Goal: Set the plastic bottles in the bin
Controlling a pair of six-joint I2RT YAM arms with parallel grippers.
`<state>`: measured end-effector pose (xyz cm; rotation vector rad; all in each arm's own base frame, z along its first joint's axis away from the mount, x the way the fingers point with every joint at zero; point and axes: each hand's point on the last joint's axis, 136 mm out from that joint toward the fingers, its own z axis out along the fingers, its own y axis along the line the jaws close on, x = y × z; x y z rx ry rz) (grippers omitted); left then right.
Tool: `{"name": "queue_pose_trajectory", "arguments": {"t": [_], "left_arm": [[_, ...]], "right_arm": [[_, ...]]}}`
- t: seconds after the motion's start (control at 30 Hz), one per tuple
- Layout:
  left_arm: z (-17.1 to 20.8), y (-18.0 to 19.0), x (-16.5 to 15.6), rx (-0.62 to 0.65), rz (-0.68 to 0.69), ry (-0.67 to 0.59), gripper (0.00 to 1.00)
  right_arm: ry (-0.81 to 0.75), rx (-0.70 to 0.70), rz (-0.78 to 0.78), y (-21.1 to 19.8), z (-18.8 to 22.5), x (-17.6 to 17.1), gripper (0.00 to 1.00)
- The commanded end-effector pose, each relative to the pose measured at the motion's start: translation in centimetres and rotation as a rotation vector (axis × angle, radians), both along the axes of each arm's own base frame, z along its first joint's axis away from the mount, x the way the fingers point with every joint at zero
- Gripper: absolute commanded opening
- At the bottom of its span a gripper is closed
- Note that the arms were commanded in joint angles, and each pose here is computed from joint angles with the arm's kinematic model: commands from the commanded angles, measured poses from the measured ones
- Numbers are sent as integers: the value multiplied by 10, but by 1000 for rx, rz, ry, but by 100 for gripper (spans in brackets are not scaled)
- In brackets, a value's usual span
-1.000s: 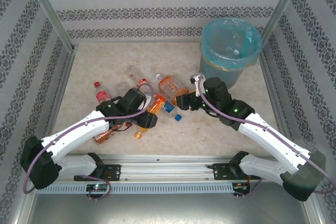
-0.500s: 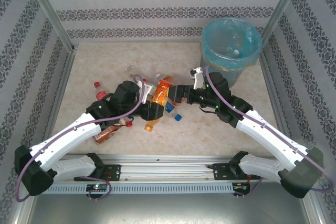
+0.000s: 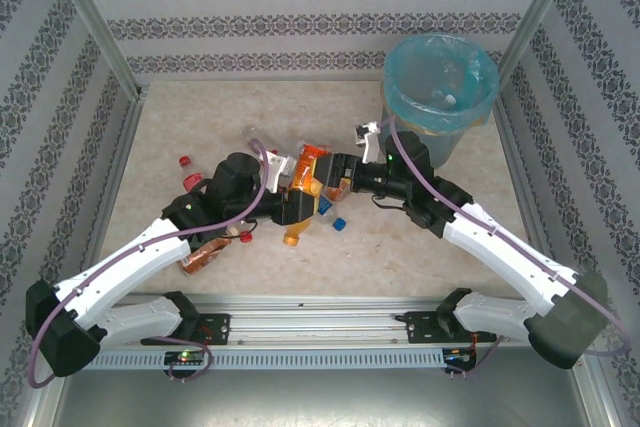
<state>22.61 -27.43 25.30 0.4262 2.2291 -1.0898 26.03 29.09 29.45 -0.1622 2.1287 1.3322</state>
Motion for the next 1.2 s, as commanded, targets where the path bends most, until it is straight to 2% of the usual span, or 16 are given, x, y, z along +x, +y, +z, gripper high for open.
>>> {"name": "queue_pose_trajectory", "arguments": {"t": [0.0, 0.43, 0.6, 0.83, 1.17], "left_arm": [[28, -10, -2, -98, -52, -78, 53], [29, -16, -3, -132, -71, -75, 54], [29, -16, -3, -137, -71, -79, 55], [26, -13, 1, -132, -44, -96, 66], [25, -11, 2, -144, -30, -100, 75]], "right_arm": [[-3, 41, 55, 17, 14, -4, 89], [8, 47, 93, 30, 11, -7, 81], [5, 49, 91, 30, 12, -7, 73], [-5, 44, 52, 24, 12, -4, 69], [-22, 45, -19, 8, 16, 4, 62]]}}
